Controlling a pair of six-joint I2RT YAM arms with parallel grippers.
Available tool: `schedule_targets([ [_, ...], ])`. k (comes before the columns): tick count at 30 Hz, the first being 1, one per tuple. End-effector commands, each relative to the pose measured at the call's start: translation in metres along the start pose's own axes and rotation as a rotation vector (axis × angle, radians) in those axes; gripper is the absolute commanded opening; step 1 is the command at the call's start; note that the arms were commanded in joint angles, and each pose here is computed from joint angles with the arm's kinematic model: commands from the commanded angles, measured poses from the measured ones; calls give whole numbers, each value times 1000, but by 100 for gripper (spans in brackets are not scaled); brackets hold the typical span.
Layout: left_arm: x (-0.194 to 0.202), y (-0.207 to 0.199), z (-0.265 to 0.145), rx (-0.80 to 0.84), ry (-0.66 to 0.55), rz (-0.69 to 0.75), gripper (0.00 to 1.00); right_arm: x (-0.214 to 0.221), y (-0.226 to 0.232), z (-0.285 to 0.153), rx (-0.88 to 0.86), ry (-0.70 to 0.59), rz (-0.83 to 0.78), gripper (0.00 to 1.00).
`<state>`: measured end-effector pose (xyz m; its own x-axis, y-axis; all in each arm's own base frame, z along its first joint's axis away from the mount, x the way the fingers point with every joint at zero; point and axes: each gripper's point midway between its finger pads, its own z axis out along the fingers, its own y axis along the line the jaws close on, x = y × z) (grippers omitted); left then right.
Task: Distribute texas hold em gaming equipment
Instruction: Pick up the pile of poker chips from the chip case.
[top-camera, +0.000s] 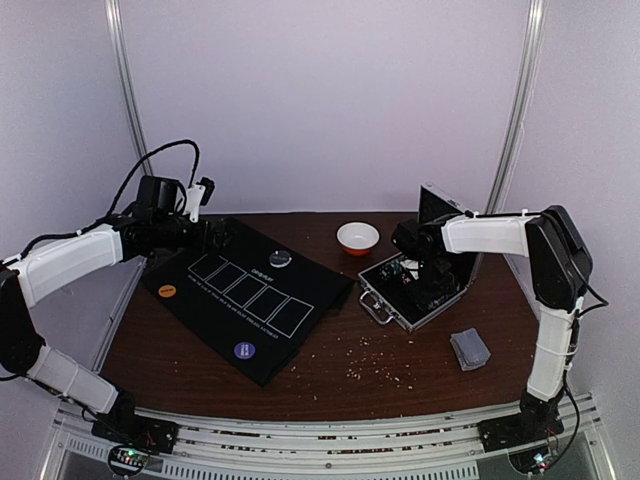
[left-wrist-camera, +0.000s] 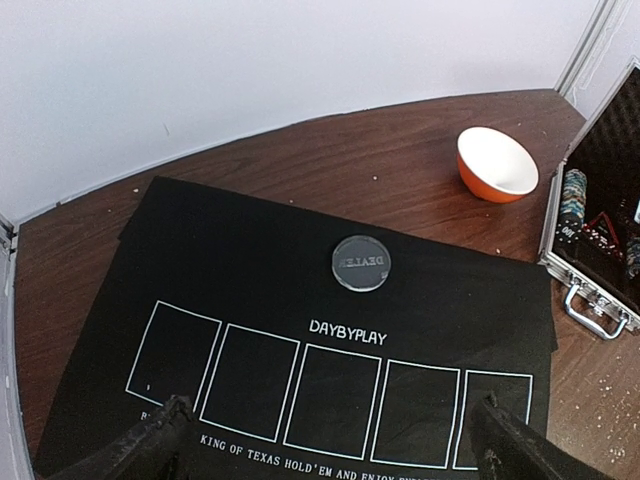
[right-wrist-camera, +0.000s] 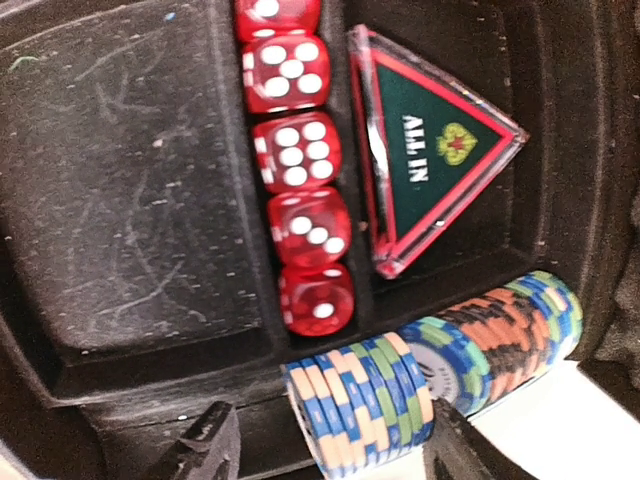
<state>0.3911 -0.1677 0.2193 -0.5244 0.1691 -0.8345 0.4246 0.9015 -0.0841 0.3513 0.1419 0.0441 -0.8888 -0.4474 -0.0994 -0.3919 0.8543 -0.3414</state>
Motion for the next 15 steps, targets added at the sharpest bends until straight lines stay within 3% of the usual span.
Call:
schedule_targets([
  [1, 0, -2, 3, 10, -4, 16, 98, 7, 15, 0, -74, 31, -10, 62],
  [15, -1, -3, 1, 16, -9, 17, 98, 10, -11, 16, 7, 54, -5, 58],
])
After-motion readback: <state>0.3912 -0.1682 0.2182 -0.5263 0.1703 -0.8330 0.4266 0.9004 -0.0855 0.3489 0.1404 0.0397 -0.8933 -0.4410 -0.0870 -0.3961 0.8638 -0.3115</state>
